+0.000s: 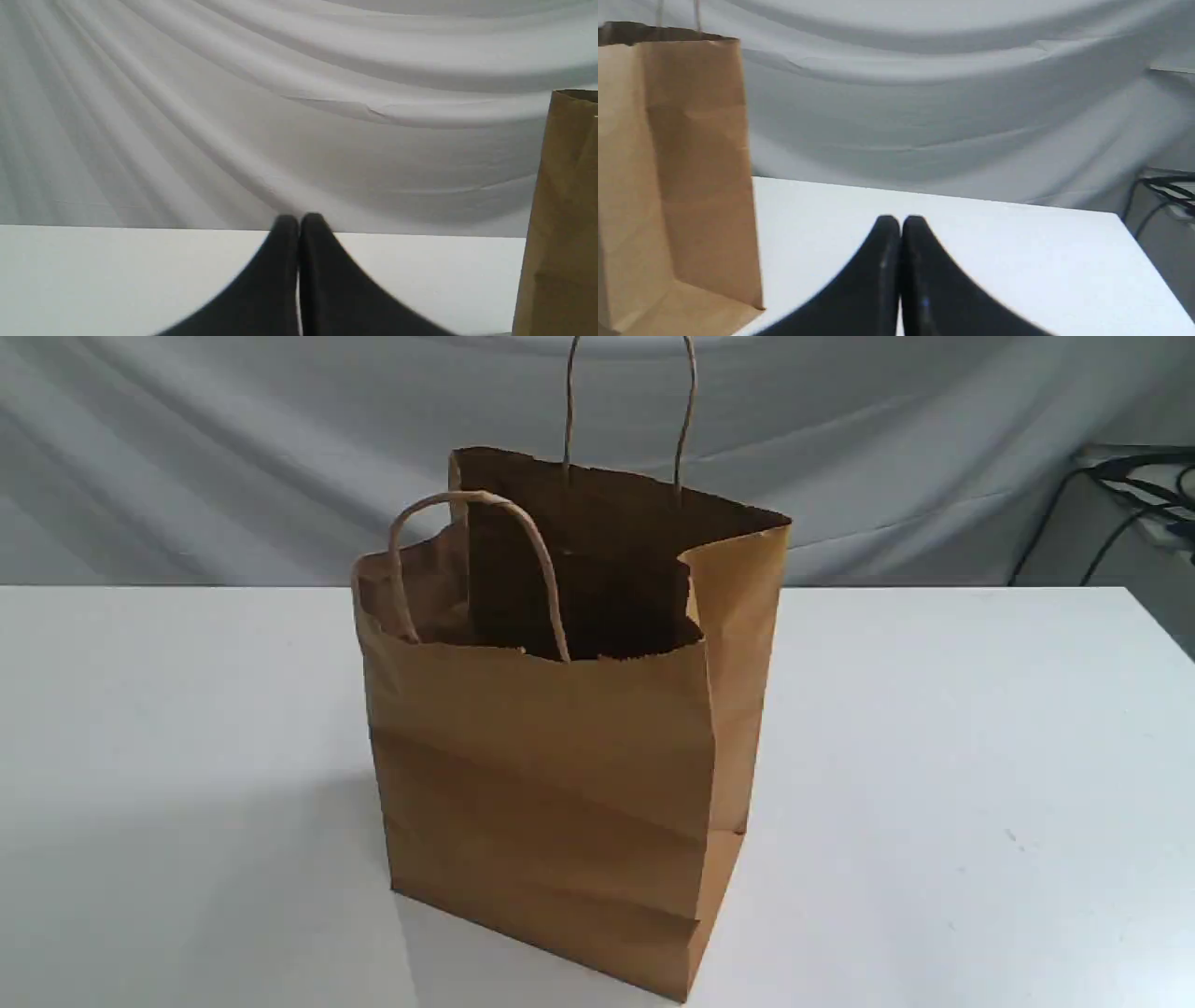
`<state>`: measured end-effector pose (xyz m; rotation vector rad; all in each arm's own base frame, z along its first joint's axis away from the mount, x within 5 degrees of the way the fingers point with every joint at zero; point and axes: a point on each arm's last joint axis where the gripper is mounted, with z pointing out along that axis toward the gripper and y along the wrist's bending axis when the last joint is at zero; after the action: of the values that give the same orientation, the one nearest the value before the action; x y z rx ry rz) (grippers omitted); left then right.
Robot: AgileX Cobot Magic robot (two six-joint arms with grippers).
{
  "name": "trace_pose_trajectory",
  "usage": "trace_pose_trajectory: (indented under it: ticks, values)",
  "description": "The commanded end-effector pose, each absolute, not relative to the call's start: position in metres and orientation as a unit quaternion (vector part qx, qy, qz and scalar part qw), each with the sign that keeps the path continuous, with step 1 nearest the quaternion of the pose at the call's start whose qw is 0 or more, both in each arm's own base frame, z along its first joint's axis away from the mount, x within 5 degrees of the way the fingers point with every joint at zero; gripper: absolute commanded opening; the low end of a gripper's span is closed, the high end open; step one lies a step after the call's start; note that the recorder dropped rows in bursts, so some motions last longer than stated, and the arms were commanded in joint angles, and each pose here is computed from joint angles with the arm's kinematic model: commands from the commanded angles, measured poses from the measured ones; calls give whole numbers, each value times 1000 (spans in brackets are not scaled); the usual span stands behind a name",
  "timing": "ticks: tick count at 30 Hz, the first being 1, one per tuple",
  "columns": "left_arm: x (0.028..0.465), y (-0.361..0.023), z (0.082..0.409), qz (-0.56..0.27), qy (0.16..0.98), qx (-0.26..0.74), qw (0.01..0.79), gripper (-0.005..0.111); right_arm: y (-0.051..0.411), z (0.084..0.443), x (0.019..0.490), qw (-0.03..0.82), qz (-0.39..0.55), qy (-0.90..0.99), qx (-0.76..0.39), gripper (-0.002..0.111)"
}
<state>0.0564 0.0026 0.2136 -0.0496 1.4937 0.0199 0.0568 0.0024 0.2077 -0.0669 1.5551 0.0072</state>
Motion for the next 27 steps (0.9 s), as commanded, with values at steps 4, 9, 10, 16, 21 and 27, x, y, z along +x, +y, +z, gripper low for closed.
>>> trace_pose_trajectory:
  ticks: [4, 9, 10, 16, 21, 27]
  values:
    - [56, 3, 213, 7, 678, -26, 735, 0, -4, 208, 56, 717, -35, 697, 11, 0]
    - [56, 3, 213, 7, 678, -26, 735, 0, -4, 209, 56, 721, -39, 691, 6, 0]
    - [56, 3, 213, 7, 678, -26, 735, 0, -4, 209, 56, 721, -39, 691, 6, 0]
    - [56, 3, 213, 7, 678, -26, 735, 0, -4, 209, 56, 721, -39, 691, 6, 0]
    - [56, 3, 213, 7, 678, -26, 735, 0, -4, 209, 56, 721, -39, 691, 6, 0]
    - [56, 3, 213, 7, 678, -26, 735, 0, -4, 209, 56, 721, -39, 691, 6, 0]
